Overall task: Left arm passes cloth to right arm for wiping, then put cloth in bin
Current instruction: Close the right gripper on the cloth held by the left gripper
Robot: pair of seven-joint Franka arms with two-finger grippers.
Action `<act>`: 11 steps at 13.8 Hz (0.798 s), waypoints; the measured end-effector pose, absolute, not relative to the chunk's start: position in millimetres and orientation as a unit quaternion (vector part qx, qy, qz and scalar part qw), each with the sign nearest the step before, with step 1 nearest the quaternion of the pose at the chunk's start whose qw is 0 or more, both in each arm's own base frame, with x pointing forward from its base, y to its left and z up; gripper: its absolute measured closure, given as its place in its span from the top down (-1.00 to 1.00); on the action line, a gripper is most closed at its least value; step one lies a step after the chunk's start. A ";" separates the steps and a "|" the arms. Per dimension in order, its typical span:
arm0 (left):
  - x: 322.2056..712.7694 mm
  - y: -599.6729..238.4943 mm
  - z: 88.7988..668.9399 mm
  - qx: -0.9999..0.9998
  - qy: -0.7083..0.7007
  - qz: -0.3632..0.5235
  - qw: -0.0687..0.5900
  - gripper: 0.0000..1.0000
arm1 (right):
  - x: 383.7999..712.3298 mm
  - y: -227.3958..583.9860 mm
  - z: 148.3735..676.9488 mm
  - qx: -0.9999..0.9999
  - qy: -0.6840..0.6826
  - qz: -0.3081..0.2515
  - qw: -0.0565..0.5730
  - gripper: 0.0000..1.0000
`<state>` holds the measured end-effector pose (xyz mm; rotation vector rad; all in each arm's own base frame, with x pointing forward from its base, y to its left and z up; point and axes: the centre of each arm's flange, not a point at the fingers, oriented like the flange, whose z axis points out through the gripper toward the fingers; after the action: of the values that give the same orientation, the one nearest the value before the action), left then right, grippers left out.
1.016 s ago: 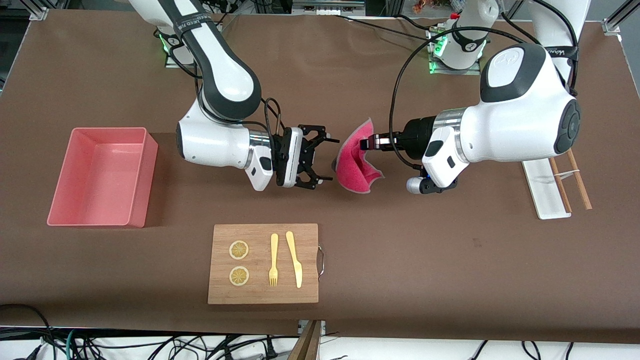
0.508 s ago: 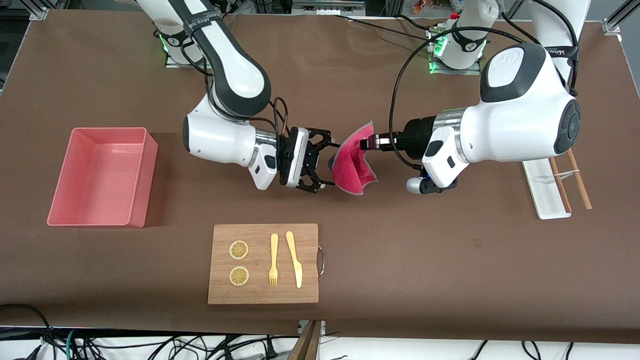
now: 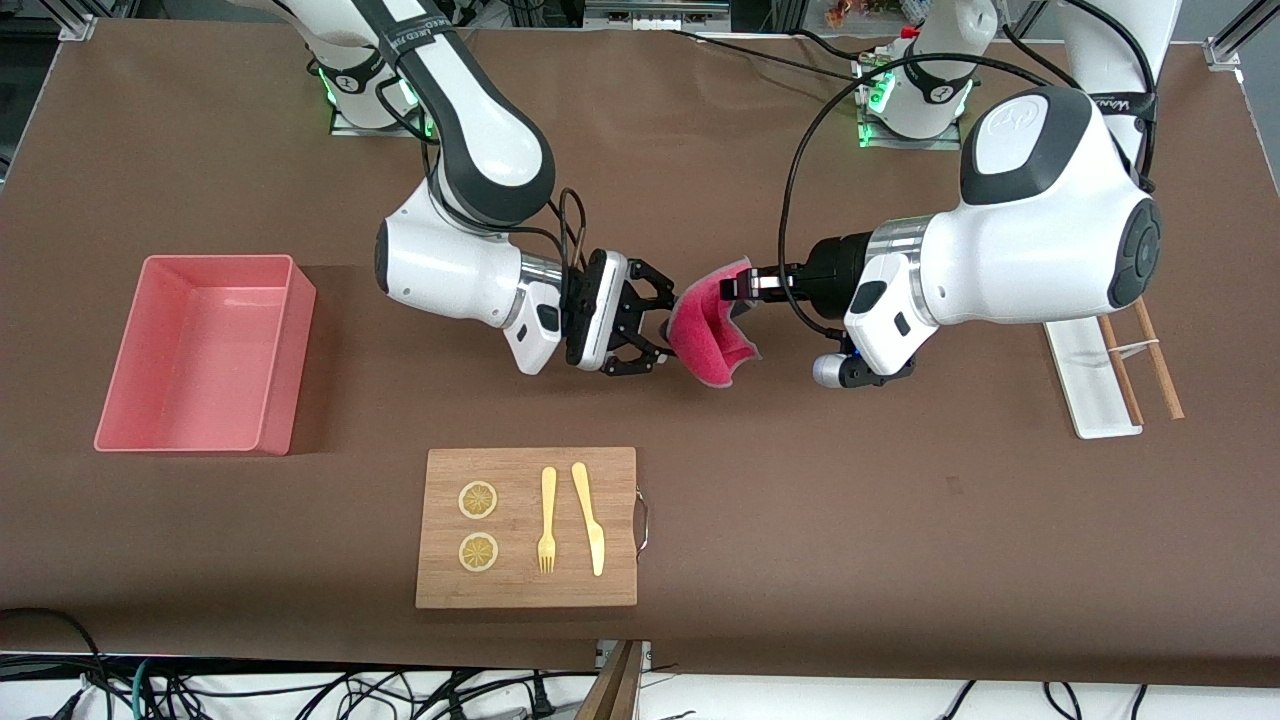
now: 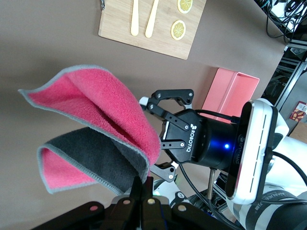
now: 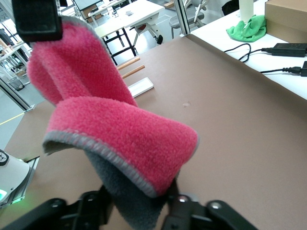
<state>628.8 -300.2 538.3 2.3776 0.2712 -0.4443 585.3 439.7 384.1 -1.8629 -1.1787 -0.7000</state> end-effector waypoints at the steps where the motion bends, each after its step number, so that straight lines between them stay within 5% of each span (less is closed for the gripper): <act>1: 628.8 -300.2 538.3 0.916 0.104 -0.171 0.347 -0.96 | 585.3 439.8 384.1 -0.737 -0.466 -0.277 0.402 -0.43; 3: 628.8 -300.3 538.3 0.916 0.105 -0.171 0.347 -0.96 | 586.1 438.9 384.3 -0.738 -0.465 -0.278 0.401 -0.84; 11: 629.0 -300.0 538.2 0.916 0.105 -0.171 0.347 -0.96 | 587.5 438.1 386.3 -0.744 -0.456 -0.274 0.404 -0.89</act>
<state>629.0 -300.0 538.2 2.3775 0.2719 -0.4437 587.5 438.1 386.3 -1.8784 -1.1506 -0.6924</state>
